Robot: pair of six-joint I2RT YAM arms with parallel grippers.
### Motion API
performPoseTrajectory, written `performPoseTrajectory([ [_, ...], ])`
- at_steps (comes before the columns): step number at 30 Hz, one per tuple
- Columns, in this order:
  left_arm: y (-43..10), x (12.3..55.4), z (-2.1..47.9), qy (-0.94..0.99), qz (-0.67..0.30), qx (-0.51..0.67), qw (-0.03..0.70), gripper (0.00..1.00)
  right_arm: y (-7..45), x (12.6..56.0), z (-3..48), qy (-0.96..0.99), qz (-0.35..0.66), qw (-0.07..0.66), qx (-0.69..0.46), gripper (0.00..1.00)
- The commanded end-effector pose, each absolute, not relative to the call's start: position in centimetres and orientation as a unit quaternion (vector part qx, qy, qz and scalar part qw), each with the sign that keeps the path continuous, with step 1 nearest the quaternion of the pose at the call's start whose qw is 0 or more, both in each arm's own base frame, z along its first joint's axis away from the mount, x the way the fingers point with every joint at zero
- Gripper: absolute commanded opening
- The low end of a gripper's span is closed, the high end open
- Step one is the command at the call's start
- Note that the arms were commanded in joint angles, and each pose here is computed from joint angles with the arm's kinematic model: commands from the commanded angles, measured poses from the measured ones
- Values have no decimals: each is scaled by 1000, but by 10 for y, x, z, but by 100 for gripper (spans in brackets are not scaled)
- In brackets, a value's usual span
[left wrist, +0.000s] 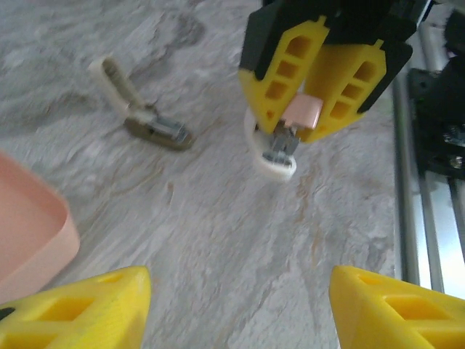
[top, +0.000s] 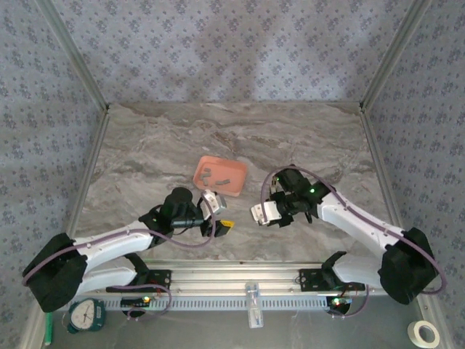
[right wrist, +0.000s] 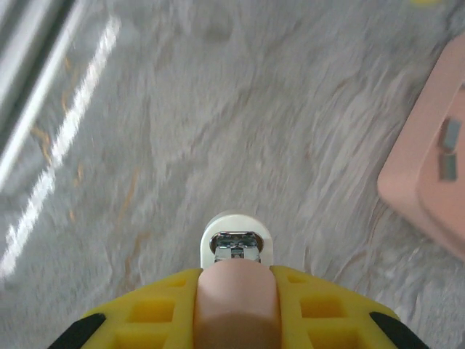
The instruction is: Load the staples into the stapler
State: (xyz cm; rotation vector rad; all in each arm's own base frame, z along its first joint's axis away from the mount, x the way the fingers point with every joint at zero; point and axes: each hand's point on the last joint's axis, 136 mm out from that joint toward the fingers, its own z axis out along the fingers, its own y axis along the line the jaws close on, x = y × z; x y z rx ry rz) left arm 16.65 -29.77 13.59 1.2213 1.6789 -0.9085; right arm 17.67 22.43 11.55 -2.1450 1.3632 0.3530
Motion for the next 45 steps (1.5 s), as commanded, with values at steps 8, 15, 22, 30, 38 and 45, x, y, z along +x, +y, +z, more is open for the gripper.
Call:
performPoseTrajectory([
  [8, -323, 145, 160, 553, -382, 574, 468, 67, 274, 158, 168, 488, 236, 369, -755, 18],
  [15, -326, 141, 169, 532, -383, 579, 484, 65, 284, 158, 181, 479, 256, 388, -745, 18],
  [22, -328, 142, 172, 526, -383, 581, 488, 53, 290, 161, 189, 475, 266, 401, -737, 18],
  [30, -327, 146, 174, 530, -372, 579, 495, 27, 293, 160, 193, 473, 276, 401, -734, 17],
  [38, -321, 149, 173, 543, -354, 578, 496, 9, 289, 160, 195, 484, 287, 401, -723, 24],
  [45, -319, 148, 178, 541, -352, 577, 499, 1, 288, 162, 193, 499, 297, 398, -710, 38],
])
